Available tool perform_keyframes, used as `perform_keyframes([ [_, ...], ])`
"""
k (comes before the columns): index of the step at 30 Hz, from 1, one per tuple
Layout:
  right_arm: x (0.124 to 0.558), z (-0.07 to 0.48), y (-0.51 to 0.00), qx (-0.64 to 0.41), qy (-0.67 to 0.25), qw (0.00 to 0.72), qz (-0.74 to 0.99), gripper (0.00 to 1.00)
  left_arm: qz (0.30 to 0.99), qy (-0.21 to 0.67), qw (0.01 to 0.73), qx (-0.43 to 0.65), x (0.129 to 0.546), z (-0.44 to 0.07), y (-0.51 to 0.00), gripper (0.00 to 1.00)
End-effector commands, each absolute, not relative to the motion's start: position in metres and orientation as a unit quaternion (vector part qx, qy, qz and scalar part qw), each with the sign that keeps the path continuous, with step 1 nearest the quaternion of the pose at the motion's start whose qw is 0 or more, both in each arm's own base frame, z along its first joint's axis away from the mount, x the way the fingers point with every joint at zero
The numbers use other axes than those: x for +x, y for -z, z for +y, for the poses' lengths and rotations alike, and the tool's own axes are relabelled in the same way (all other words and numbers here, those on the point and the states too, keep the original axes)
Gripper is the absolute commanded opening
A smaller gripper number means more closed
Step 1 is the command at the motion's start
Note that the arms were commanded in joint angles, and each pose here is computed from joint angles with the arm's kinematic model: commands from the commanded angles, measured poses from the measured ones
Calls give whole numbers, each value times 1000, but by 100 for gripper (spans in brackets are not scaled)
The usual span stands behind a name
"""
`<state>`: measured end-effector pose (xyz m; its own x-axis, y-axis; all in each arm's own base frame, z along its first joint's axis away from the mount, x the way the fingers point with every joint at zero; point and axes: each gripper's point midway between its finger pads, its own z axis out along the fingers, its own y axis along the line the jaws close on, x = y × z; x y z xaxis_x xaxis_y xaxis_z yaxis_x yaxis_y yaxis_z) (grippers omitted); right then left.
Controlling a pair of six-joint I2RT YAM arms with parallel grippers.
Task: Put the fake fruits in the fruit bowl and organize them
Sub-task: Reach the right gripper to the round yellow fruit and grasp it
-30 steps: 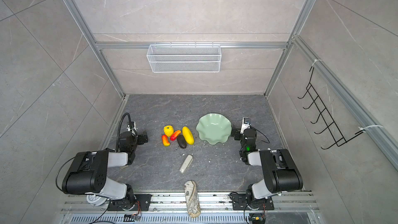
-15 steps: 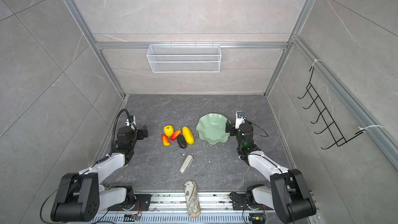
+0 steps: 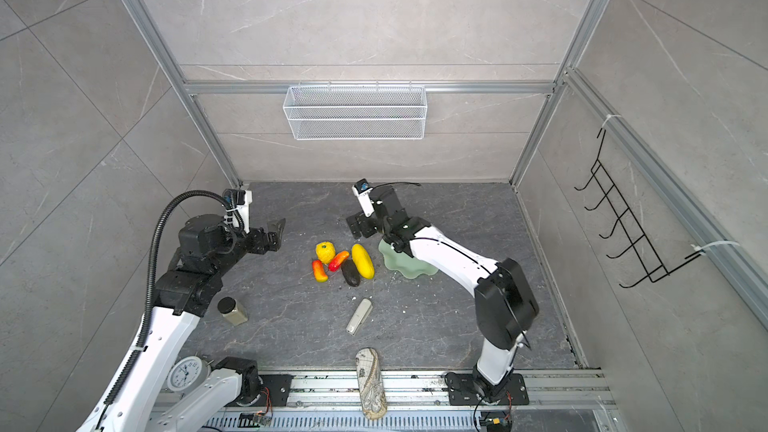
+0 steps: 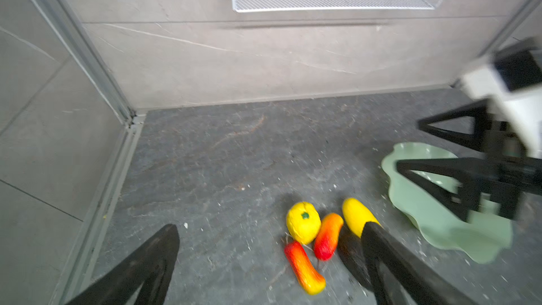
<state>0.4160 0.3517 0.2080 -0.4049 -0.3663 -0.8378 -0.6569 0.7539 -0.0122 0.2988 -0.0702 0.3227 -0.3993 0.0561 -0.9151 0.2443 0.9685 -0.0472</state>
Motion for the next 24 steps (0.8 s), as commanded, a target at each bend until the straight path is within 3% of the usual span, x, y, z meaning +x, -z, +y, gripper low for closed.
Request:
perform_keyframes([
  [1,390,387,-179,-362,-191,375,832,100,857,112,480,149,265,-83,-302,100],
  [10,385,460,-125,-368,-213,306,852,100,844,185,455,214,245,-109,-277,100],
  [20,405,470,-79,-327,-169,289,884,99,845,175,461,209,244,-105,-276,100],
  [24,409,472,-65,-324,-159,278,890,91,845,178,459,210,245,-105,-276,100],
])
